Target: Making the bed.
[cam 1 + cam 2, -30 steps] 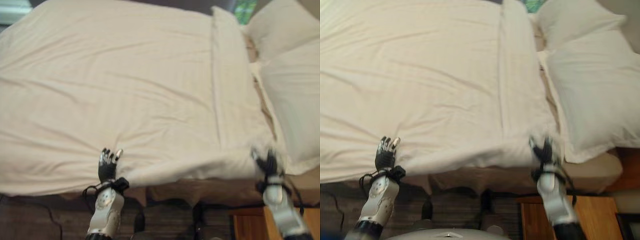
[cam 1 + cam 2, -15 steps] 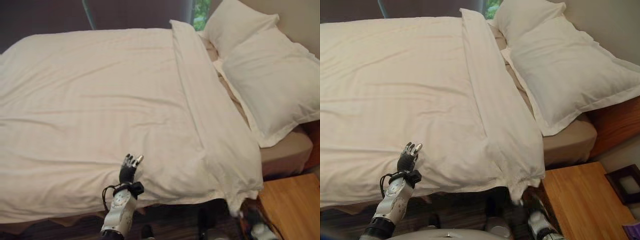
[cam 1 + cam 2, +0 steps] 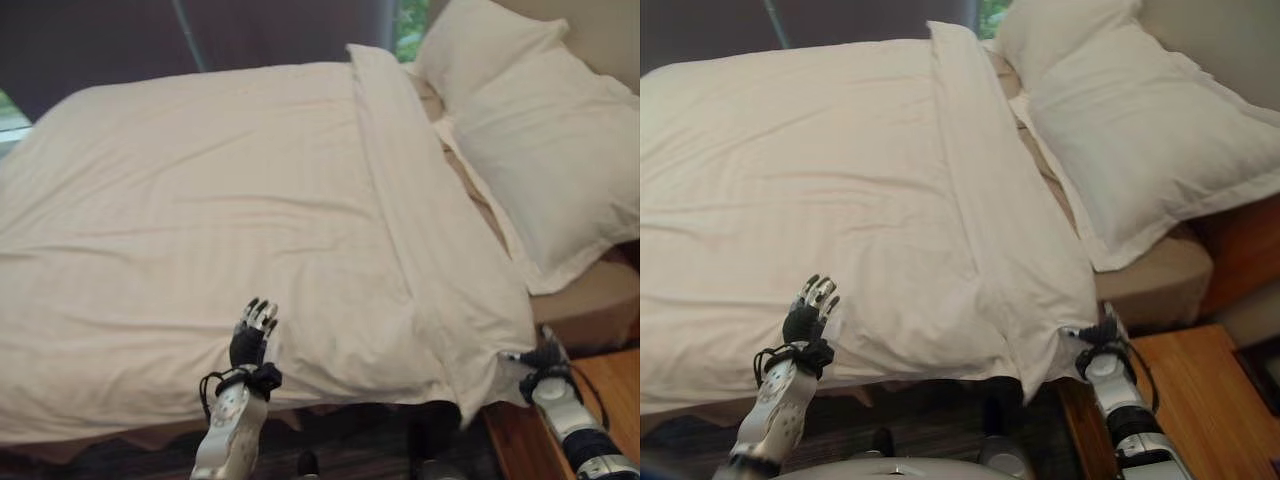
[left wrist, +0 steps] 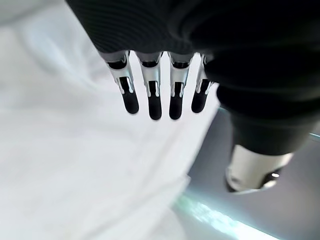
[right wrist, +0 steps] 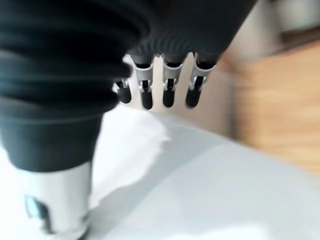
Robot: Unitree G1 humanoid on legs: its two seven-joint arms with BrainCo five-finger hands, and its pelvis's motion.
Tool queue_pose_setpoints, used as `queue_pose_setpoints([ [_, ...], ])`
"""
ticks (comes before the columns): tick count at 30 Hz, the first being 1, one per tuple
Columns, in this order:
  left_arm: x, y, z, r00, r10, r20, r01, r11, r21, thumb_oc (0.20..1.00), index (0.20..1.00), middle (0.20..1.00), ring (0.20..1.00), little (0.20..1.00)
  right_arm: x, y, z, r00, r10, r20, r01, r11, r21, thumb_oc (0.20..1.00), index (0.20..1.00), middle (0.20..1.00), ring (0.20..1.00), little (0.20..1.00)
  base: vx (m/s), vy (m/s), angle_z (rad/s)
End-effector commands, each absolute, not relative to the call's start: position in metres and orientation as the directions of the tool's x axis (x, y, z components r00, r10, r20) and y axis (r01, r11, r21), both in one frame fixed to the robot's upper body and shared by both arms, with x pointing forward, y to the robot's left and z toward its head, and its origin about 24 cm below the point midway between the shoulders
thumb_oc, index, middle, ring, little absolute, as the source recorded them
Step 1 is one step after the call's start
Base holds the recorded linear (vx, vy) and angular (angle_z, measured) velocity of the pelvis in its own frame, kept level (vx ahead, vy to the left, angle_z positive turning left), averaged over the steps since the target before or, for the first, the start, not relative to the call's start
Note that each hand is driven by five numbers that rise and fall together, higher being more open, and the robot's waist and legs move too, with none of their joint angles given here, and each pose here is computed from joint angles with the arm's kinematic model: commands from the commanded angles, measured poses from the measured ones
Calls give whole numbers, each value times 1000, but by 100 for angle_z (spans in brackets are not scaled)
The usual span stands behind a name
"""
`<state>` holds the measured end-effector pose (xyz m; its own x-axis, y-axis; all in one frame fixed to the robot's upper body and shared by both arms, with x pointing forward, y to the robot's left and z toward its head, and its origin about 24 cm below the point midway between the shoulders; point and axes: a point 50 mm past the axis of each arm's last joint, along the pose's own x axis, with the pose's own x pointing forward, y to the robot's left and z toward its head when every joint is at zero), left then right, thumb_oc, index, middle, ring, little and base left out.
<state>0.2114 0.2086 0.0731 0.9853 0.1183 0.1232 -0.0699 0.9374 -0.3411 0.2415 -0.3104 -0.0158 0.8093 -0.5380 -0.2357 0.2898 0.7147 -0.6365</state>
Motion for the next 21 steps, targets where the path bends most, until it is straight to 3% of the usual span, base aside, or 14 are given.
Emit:
queue_pose_setpoints([
  [1,251,190,122,922,21,387,184,855,-484,200,200,200,200,200,284,-266,22,918,-373,-133,377,926,8,200,200,200,200,200,58,-56,39],
  [2,260,155,122,913,-85,399,346,677,-649,200,200,200,200,200,296,-227,37,967,-249,-51,253,917,308,200,200,200,200,200,63,-42,2],
  [3,266,127,124,901,-134,414,421,503,-754,200,200,200,200,200,302,-193,55,986,-158,53,112,863,493,200,200,200,200,200,60,-44,-13],
  [5,270,116,120,906,-149,397,420,442,-793,200,200,200,200,200,304,-178,61,989,-121,82,55,828,558,200,200,200,200,200,-13,-36,-27],
  [6,279,93,114,924,-157,348,382,351,-855,200,200,200,200,200,313,-139,85,983,-45,177,-91,718,690,200,200,200,200,200,-77,-41,-34],
  [9,289,75,103,945,-172,279,320,305,-897,200,200,200,200,200,320,-111,114,962,-6,275,-212,620,756,200,200,200,200,200,-97,-57,-2],
  [11,292,73,109,944,-155,290,324,290,-900,200,200,200,200,200,321,-105,126,949,5,317,-253,614,748,200,200,200,200,200,-57,-47,18],
  [21,284,94,118,926,-95,367,377,306,-874,200,200,200,200,200,317,-129,121,939,-70,336,-213,649,731,200,200,200,200,200,34,-10,2],
])
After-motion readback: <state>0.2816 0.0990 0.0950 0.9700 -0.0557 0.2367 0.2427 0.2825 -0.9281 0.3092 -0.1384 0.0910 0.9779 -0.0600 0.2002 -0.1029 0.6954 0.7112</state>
